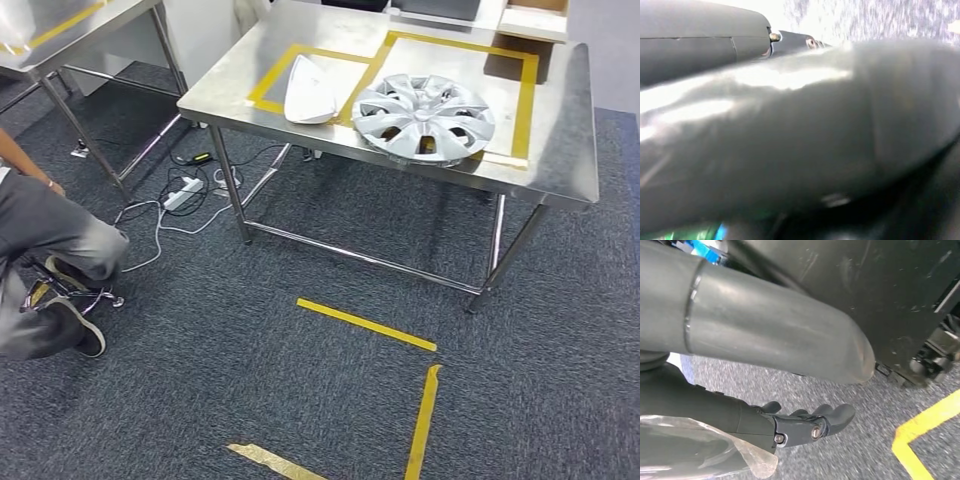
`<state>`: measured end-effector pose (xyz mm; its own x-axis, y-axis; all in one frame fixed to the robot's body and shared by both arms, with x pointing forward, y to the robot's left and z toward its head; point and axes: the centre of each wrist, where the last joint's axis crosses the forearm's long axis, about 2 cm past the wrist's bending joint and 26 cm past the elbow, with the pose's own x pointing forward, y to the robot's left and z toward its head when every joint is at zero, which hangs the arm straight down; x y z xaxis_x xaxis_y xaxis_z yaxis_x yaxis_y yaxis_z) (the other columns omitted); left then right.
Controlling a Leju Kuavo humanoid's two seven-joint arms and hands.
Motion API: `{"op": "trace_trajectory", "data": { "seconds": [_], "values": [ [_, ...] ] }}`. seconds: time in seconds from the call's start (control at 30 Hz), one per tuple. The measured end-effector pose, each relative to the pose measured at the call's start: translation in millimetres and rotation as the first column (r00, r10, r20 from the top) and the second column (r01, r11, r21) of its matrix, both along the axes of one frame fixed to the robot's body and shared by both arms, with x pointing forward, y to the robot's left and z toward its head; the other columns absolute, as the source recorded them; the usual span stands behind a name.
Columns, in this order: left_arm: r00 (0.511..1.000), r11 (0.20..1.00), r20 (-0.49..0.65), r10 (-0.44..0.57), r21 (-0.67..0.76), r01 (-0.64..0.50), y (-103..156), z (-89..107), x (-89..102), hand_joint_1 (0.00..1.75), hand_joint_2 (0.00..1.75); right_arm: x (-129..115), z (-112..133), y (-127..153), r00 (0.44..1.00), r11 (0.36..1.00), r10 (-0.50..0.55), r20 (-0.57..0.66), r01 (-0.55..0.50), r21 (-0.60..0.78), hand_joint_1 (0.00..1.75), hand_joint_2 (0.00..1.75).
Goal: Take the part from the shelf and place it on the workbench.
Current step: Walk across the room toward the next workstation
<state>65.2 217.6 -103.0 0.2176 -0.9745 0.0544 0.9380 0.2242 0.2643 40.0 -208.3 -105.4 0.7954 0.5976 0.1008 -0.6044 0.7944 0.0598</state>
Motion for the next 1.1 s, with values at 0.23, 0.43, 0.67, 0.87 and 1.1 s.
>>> {"op": "trace_trajectory", "data": {
  "seconds": [0.23, 0.43, 0.67, 0.87, 1.1],
  "values": [
    [0.993, 0.997, -0.084, 0.077, -0.013, -0.078, -0.4, -1.4, -8.7, 0.0, 0.0, 3.3, 0.4, 0.1, 1.0, 1.0, 0.019, -0.002, -0.019, -0.003, 0.0, 0.0],
    [0.99, 0.995, -0.107, 0.094, -0.013, -0.095, -1.6, -1.2, -7.7, 0.0, 0.0, -1.3, -0.1, 0.2, 0.999, 1.0, 0.029, -0.024, -0.029, -0.003, 0.0, 0.0],
    [0.992, 0.997, -0.1, 0.076, -0.015, -0.078, -3.8, -0.5, -5.5, 0.0, 0.0, -0.3, 0.0, 0.5, 0.999, 0.999, 0.043, -0.031, -0.043, -0.005, 0.0, 0.0],
    [0.992, 0.996, -0.098, 0.081, -0.02, -0.084, -3.1, -0.5, -4.3, 0.0, 0.0, -3.0, -0.3, 0.4, 0.998, 0.999, 0.048, -0.042, -0.048, -0.002, 0.0, 0.0],
    [0.991, 0.996, -0.101, 0.083, -0.025, -0.086, -2.5, -0.8, -6.1, 0.0, 0.0, -1.3, -0.1, 0.5, 0.998, 0.999, 0.049, -0.043, -0.049, 0.004, 0.0, 0.0]
  ]
}}
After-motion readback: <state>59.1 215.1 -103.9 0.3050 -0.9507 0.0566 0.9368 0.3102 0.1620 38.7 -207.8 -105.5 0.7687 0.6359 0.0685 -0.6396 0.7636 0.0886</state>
